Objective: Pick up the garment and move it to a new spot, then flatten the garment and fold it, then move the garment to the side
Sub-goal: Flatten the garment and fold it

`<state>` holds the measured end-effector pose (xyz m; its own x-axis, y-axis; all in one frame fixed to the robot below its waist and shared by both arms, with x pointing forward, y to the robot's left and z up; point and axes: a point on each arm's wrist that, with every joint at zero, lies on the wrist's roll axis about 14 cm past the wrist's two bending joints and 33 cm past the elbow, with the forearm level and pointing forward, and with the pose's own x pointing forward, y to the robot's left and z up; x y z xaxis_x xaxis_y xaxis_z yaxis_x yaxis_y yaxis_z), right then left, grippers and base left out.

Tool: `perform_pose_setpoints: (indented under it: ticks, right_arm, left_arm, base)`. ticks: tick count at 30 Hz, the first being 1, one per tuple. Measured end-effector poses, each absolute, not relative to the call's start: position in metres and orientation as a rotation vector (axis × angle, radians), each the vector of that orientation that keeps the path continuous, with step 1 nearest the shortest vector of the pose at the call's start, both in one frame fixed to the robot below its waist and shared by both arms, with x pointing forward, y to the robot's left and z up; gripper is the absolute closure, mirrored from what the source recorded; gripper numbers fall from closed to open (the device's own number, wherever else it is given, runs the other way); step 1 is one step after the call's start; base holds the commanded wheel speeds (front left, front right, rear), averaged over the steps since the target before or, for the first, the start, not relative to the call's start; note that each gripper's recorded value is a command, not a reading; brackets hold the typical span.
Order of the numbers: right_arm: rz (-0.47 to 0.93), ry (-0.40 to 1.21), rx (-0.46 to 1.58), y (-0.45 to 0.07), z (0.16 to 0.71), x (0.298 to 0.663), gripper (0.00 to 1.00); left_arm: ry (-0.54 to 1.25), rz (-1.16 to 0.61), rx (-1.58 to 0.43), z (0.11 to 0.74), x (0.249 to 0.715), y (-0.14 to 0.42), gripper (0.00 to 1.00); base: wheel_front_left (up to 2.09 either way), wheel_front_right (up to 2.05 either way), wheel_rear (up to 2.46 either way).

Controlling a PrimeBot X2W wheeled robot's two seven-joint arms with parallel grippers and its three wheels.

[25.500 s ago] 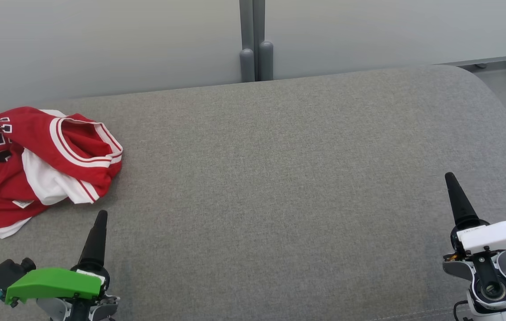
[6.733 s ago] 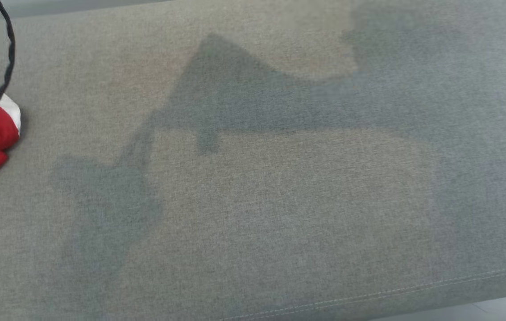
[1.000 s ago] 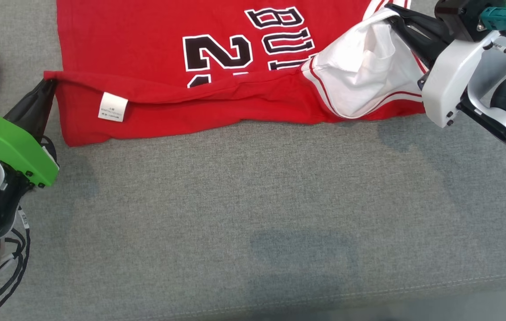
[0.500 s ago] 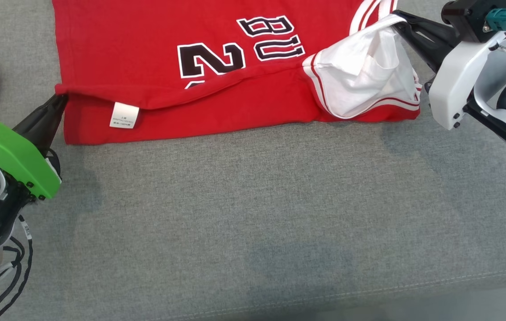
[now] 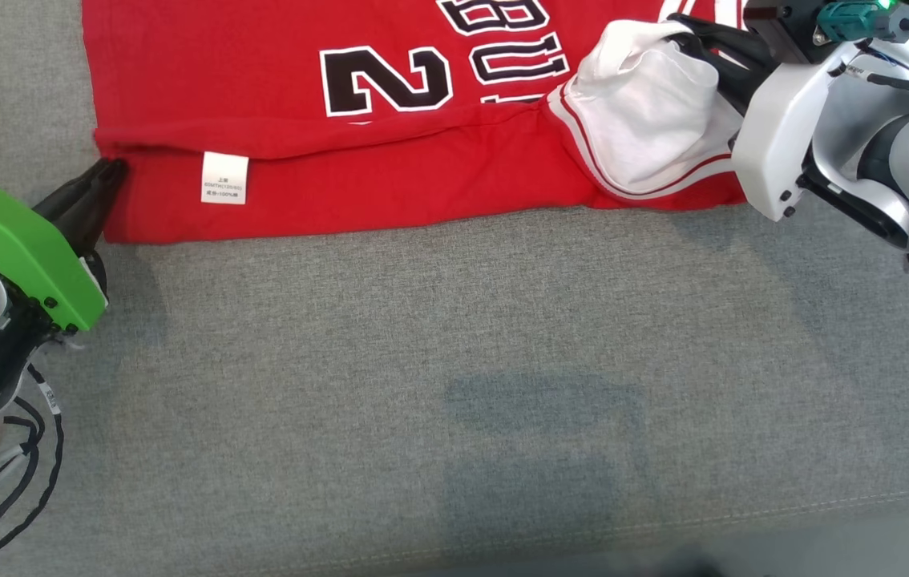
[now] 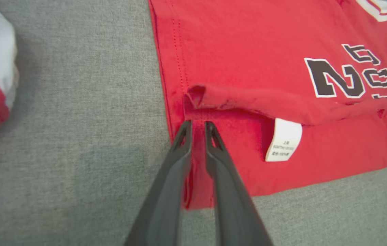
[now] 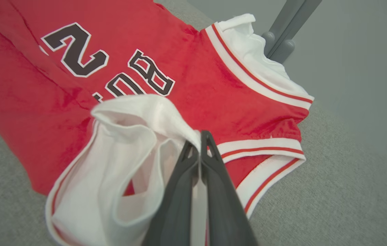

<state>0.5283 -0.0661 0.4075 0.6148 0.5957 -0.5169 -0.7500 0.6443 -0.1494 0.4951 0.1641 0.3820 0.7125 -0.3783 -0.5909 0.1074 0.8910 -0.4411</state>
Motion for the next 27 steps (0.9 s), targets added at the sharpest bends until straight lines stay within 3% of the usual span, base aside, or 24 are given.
perform_pose_setpoints:
  ticks: [1,2,3,4,10,17,27]
  right_arm:
    - [0.795,0.445,-0.374,-0.066,0.408,0.530,0.76]
    - [0.791,0.440,-0.376,-0.067,0.409,0.532,0.59]
    - [0.787,0.435,-0.379,-0.068,0.410,0.534,0.26]
    - [0.783,0.426,-0.382,-0.068,0.411,0.536,0.00]
    - [0.758,0.388,-0.375,-0.073,0.416,0.541,0.00]
    - [0.647,0.273,-0.360,-0.101,0.443,0.551,0.00]
    - [0.553,0.350,-0.257,-0.132,0.419,0.498,0.00]
  left_arm:
    - [0.736,-0.264,-0.404,0.380,0.495,0.165,0.58]
    - [0.740,-0.257,-0.412,0.379,0.495,0.166,0.07]
    - [0.742,-0.256,-0.421,0.378,0.495,0.166,0.00]
    - [0.744,-0.252,-0.433,0.378,0.495,0.166,0.00]
    - [0.739,-0.200,-0.445,0.378,0.498,0.178,0.00]
    - [0.573,-0.109,-0.393,0.410,0.512,0.212,0.00]
    - [0.534,-0.084,-0.566,0.413,0.473,0.190,0.00]
  base:
    - [0.00,0.00,0.00]
    - [0.00,0.00,0.00]
    - [0.00,0.00,0.00]
    - [0.00,0.00,0.00]
    - [0.00,0.00,0.00]
    - [0.00,0.00,0.00]
    - [0.00,0.00,0.00]
